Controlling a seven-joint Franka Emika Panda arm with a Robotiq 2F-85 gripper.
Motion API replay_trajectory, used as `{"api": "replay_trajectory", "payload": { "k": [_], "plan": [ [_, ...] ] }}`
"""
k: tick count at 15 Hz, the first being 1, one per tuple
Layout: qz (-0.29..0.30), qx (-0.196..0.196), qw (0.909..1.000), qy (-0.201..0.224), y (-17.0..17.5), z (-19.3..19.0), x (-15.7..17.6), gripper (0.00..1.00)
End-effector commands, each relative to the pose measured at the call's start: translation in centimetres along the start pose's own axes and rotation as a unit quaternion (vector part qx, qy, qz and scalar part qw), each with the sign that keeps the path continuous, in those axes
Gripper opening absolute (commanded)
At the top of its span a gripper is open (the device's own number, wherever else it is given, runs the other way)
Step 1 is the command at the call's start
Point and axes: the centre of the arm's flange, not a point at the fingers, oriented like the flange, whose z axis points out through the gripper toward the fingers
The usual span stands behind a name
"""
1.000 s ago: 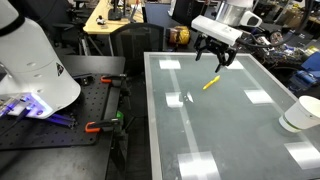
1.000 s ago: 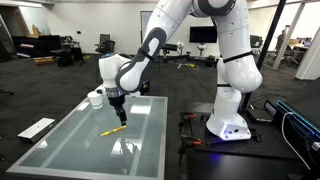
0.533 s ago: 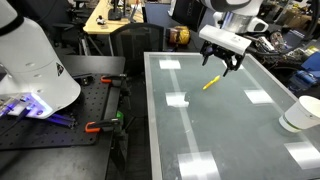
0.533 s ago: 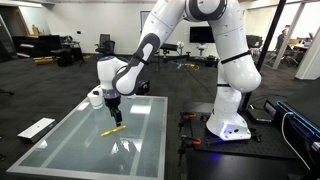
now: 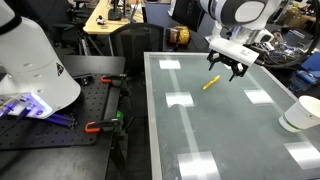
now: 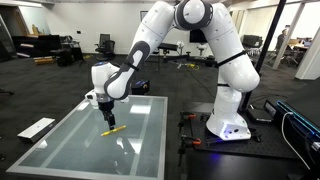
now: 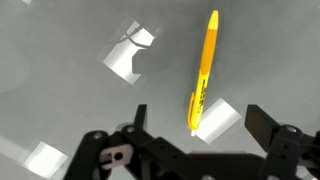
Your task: Put the pen in the cup
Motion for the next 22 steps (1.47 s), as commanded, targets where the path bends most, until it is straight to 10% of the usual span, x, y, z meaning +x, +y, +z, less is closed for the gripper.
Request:
{"api": "replay_trajectory", "payload": {
  "k": [1,2,8,9,15,22],
  "plan": [
    [-0.009,0.009,0.9999,0.011,1.1,1.2,1.4,0.82],
    [-0.009,0.011,0.9998,0.012,1.1,1.4,1.5,0.69],
    [-0.005,0.021,0.9997,0.012,0.6,2.7,1.3,0.57],
    [-0.005,0.022,0.9997,0.011,0.6,2.8,1.2,0.38],
    [-0.002,0.030,0.9995,0.007,0.1,3.0,1.1,0.01],
    [0.068,0.082,0.9943,0.000,-1.8,0.8,1.2,0.04]
  ]
}}
